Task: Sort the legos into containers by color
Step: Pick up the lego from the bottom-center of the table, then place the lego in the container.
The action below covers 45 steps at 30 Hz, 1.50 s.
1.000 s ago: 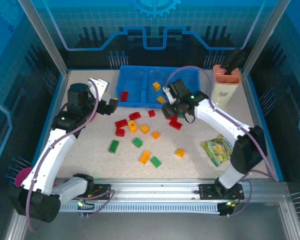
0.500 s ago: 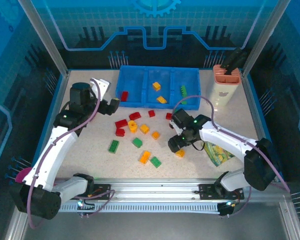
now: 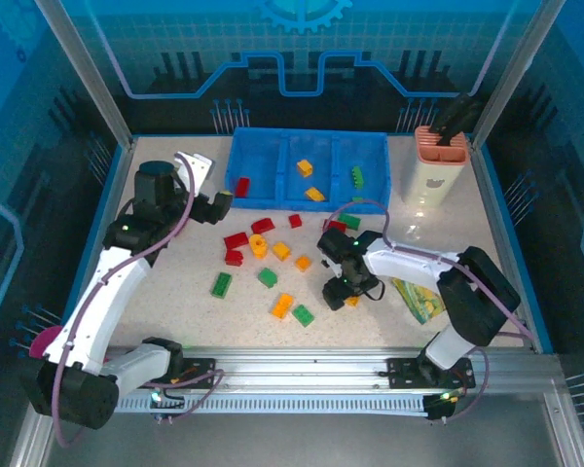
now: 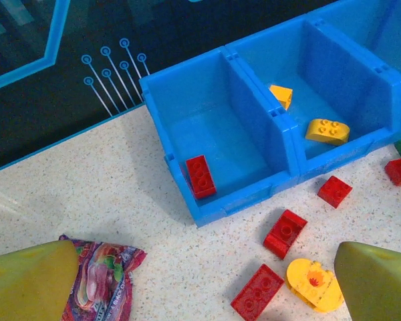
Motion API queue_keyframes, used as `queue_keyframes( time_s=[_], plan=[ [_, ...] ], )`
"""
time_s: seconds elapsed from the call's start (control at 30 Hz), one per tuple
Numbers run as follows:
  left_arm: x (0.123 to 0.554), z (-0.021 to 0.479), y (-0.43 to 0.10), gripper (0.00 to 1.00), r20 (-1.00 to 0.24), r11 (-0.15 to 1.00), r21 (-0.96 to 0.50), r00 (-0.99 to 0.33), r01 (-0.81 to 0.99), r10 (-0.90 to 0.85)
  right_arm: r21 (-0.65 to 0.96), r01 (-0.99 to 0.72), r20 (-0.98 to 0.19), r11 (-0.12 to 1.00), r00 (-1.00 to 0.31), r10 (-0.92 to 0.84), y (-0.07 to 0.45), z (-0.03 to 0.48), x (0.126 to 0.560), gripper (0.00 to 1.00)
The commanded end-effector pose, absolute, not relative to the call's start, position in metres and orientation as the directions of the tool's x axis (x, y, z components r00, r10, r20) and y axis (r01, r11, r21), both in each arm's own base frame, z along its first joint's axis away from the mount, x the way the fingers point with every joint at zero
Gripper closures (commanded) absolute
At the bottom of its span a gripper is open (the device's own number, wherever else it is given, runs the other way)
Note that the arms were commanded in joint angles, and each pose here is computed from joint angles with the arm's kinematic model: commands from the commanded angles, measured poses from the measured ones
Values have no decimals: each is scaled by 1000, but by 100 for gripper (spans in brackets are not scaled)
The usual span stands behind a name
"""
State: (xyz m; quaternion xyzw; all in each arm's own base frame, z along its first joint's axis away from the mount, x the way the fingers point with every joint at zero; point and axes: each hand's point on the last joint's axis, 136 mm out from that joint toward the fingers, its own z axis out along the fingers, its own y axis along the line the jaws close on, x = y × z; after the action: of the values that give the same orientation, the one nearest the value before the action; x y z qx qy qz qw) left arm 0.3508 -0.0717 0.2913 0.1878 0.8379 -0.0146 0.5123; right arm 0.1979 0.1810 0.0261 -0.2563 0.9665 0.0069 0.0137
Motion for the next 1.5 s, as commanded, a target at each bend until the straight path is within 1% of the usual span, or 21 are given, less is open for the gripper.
queue_keyframes(
  time_s=[0.0, 0.1, 0.2, 0.37, 0.43, 0.53, 0.63, 0.8, 0.83, 0.9, 0.97, 1.1, 1.17, 1.23, 1.3, 1.4, 1.47],
  plan=[
    [344, 294, -75, 1, -869, 923, 168, -391, 345, 304, -10, -474, 21, 880, -880, -474, 179, 15, 189, 26],
    [344, 294, -75, 1, -869, 924, 169, -390, 344, 304, -27, -469, 47, 883, -883, -468, 176, 10, 186, 35],
    [344, 295, -75, 1, -870, 923, 171, -387, 344, 305, -35, -466, 50, 884, -885, -464, 174, 9, 183, 45],
    [344, 293, -75, 1, -870, 923, 166, -390, 346, 303, -46, -458, 57, 888, -888, -456, 169, 10, 180, 59],
    [344, 294, -75, 1, -870, 923, 168, -389, 346, 304, -41, -458, 50, 888, -888, -456, 170, 14, 180, 63],
    [345, 294, -75, 1, -870, 923, 166, -390, 347, 302, -34, -468, -3, 883, -884, -468, 179, 32, 194, 65],
    [344, 295, -75, 1, -869, 923, 169, -390, 345, 305, -30, -483, -100, 875, -869, -484, 195, 63, 228, 66],
    [345, 302, -67, 1, -883, 936, 187, -366, 298, 293, -57, -489, -341, 870, -810, -477, 228, 116, 323, 66],
    [347, 305, -61, 0, -892, 948, 190, -359, 255, 275, -65, -489, -377, 870, -795, -475, 233, 124, 341, 66],
    [354, 310, -37, 0, -919, 980, 179, -342, 86, 198, -66, -501, -443, 863, -760, -475, 246, 138, 378, 66],
    [352, 312, -30, 1, -924, 981, 190, -328, 46, 194, -84, -512, -499, 855, -721, -481, 258, 150, 411, 65],
    [346, 318, -37, 1, -941, 986, 145, -296, 78, 162, -99, -514, -554, 852, -683, -476, 275, 159, 469, 65],
    [345, 318, -40, 1, -943, 987, 133, -294, 94, 155, -83, -508, -573, 857, -679, -458, 278, 159, 491, 65],
    [343, 315, -51, 1, -940, 979, 124, -297, 159, 167, -75, -507, -586, 859, -674, -449, 281, 156, 509, 64],
    [340, 307, -61, 1, -931, 970, 103, -323, 220, 172, -76, -497, -586, 864, -679, -442, 280, 150, 526, 64],
    [342, 297, -64, 1, -915, 973, 58, -379, 224, 142, -78, -486, -584, 870, -685, -435, 278, 134, 545, 63],
    [339, 287, -73, 1, -890, 964, 22, -433, 266, 140, -80, -480, -589, 873, -684, -430, 277, 129, 553, 61]
  ],
)
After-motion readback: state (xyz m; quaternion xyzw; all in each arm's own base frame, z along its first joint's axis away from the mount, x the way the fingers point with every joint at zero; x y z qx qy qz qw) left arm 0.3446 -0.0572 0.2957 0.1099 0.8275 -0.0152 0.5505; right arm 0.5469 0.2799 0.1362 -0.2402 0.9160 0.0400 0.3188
